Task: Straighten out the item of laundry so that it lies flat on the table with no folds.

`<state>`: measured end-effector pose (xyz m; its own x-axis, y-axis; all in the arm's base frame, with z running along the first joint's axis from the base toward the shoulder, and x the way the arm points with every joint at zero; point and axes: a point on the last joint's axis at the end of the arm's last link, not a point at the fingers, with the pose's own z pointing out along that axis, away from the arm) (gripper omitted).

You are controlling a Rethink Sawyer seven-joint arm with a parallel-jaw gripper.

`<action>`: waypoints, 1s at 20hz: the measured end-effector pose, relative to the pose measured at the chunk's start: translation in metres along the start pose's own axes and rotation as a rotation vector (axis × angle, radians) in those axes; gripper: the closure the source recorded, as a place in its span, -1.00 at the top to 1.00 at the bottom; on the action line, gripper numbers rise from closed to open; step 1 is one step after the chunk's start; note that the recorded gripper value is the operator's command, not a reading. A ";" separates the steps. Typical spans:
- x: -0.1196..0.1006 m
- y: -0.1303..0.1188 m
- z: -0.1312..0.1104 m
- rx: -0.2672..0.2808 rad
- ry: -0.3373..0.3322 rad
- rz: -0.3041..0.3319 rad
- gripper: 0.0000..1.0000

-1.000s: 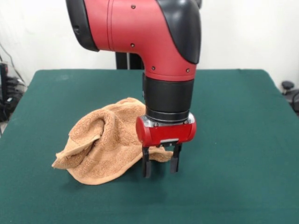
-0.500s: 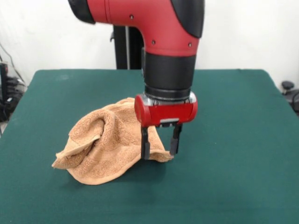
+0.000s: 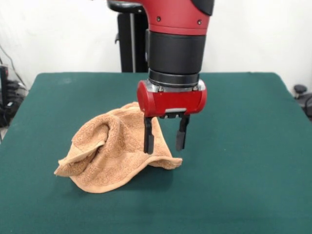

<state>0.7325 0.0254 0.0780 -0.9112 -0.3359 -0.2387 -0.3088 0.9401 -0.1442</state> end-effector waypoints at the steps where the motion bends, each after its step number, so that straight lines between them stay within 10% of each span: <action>1: 0.000 0.000 0.000 0.000 0.001 0.000 1.00; 20: 0.035 -0.019 0.066 -0.036 0.055 0.021 1.00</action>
<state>0.7249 -0.0076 0.0086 -0.9308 -0.3131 -0.1885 -0.2980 0.9488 -0.1045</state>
